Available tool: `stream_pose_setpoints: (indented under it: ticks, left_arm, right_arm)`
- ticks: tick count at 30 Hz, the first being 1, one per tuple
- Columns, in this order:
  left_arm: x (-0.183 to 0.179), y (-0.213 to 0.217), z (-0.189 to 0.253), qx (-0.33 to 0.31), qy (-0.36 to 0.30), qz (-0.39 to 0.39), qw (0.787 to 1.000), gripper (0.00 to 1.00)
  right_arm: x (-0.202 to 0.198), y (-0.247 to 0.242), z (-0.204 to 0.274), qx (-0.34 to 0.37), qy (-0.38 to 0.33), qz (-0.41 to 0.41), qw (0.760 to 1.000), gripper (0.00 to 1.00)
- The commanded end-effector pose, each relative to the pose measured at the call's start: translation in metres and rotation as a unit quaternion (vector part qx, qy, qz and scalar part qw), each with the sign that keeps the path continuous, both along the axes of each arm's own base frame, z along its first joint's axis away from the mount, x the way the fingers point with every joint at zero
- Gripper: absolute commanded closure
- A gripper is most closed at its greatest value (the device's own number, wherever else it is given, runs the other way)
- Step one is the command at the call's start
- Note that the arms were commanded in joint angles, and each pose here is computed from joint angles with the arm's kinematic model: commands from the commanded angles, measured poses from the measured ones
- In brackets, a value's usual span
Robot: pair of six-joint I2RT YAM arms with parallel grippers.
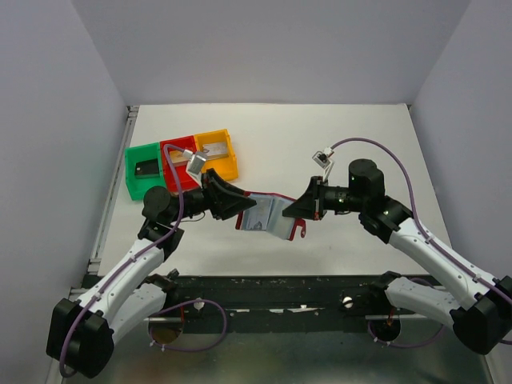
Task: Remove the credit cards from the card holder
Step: Place the card holder at the center of the board.
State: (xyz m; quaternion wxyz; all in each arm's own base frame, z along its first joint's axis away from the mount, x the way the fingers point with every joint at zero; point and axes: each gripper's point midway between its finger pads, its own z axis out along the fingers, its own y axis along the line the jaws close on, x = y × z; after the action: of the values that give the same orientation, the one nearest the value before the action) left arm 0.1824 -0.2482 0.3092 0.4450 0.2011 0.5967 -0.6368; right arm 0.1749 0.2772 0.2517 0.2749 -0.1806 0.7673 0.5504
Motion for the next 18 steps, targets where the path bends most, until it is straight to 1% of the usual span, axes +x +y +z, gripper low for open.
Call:
stream_pose_setpoints:
  ticks: [1, 3, 4, 9, 10, 14, 15, 18]
  left_arm:
    - [-0.005, -0.003, -0.003, 0.004, -0.011, -0.021, 1.0, 0.61]
    - [-0.003, -0.004, -0.007, 0.008, -0.008, -0.023, 1.0, 0.7]
    - [-0.003, -0.005, -0.009, 0.01, -0.005, -0.025, 1.0, 0.71]
    - [0.0, -0.006, -0.018, 0.021, 0.0, -0.024, 0.999, 0.71]
    - [0.0, -0.006, -0.02, 0.023, 0.004, -0.025, 0.999, 0.69]
    - [0.001, -0.008, -0.025, 0.029, 0.013, -0.028, 0.999, 0.49]
    - [0.001, -0.008, -0.026, 0.03, 0.015, -0.028, 0.999, 0.46]
    - [0.002, -0.008, -0.028, 0.032, 0.018, -0.027, 0.999, 0.46]
  right_arm:
    - [0.003, 0.001, 0.009, -0.001, -0.012, 0.001, 1.0, 1.0]
    - [0.003, 0.001, 0.01, 0.0, -0.014, 0.003, 1.0, 1.0]
    - [0.003, 0.001, 0.01, -0.001, -0.014, 0.003, 1.0, 1.0]
    - [0.001, 0.002, 0.012, -0.007, -0.015, 0.013, 1.0, 1.0]
    - [0.001, 0.002, 0.013, -0.007, -0.015, 0.015, 1.0, 1.0]
    - [0.003, 0.002, 0.012, -0.015, -0.013, 0.013, 1.0, 1.0]
    - [0.003, 0.001, 0.01, -0.019, -0.008, 0.011, 1.0, 1.0]
    - [0.005, 0.001, 0.011, -0.023, -0.011, 0.008, 1.0, 1.0]
